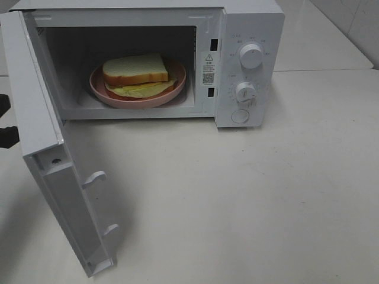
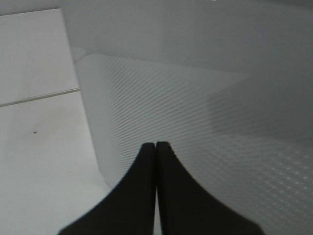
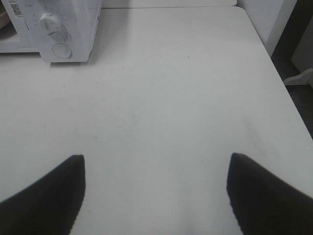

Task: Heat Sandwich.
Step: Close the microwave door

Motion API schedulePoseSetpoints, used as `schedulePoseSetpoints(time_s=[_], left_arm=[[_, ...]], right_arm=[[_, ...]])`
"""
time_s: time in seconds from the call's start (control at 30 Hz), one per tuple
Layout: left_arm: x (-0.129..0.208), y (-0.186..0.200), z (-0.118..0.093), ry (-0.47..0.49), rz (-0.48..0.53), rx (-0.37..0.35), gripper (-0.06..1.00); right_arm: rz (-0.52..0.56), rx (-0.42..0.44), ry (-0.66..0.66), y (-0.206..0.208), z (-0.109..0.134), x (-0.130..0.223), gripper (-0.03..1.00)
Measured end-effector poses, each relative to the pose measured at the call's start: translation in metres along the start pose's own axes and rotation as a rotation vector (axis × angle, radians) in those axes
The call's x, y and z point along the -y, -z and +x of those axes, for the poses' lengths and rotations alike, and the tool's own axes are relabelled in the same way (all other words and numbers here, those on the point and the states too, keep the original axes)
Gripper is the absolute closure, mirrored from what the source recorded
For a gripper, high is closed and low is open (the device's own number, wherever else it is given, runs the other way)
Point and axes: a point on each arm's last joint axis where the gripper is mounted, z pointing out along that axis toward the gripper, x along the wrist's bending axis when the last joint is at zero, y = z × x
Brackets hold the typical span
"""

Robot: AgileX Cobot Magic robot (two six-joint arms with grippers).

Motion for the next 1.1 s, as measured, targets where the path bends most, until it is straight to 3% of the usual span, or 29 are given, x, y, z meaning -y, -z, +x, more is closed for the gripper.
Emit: schedulePoseSetpoints(time_s=[0.33, 0.83, 1.1], left_arm=[[0.012, -0.011, -0.021, 0.0, 0.028, 0.093, 0.94], [0.0, -0.029, -0.042, 0.025, -0.011, 0.129, 0.94], [-0.004, -0.046, -0.071, 0.037, -0.018, 0.175, 0.94]], right_arm=[[0.0, 0.0, 0.001, 0.0, 0.0, 0.0, 0.2], [0.0, 0.0, 0.001, 0.0, 0.0, 0.0, 0.2], [0.0, 0.0, 0.001, 0.0, 0.0, 0.0, 0.2]])
